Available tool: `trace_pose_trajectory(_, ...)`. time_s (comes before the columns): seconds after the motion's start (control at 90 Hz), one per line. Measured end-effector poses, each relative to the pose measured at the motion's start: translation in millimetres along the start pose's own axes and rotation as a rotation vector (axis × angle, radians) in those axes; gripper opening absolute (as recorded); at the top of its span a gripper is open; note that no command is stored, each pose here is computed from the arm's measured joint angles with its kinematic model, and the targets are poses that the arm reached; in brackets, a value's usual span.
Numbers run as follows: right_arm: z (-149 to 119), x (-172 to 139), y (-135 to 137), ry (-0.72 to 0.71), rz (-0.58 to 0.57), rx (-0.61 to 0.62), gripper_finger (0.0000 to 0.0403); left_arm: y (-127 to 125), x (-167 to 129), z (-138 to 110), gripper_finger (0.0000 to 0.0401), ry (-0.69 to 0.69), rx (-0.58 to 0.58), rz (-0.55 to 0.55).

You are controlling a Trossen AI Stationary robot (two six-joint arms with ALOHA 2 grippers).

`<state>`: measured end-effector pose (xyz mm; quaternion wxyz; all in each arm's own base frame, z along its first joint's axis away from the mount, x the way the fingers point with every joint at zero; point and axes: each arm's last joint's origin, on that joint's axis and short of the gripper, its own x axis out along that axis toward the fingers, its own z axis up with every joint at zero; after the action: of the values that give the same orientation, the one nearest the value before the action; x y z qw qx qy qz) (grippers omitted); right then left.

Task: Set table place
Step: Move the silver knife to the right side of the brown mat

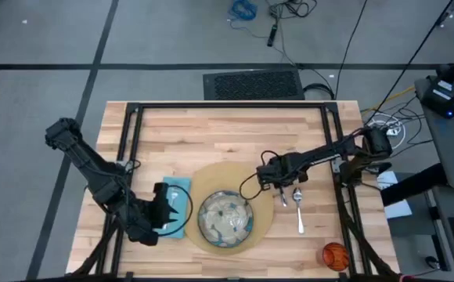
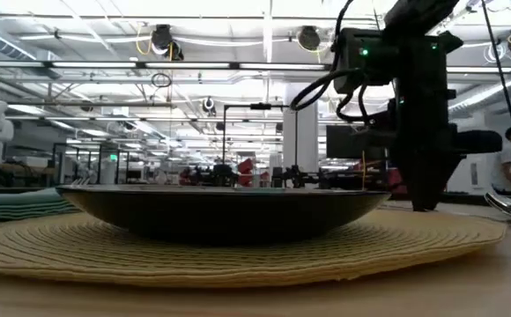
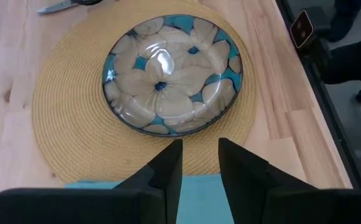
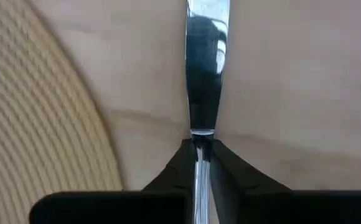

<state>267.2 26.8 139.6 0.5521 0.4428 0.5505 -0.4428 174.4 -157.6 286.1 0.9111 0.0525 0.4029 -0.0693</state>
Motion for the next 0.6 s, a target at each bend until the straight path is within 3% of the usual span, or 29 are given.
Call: trace_pose_trajectory(0.6,-63.9,0.5,7.5,0.022,0.076,0.094,0.0011,0.0,0.0,0.0,0.0088,0.0,0.002,0.0)
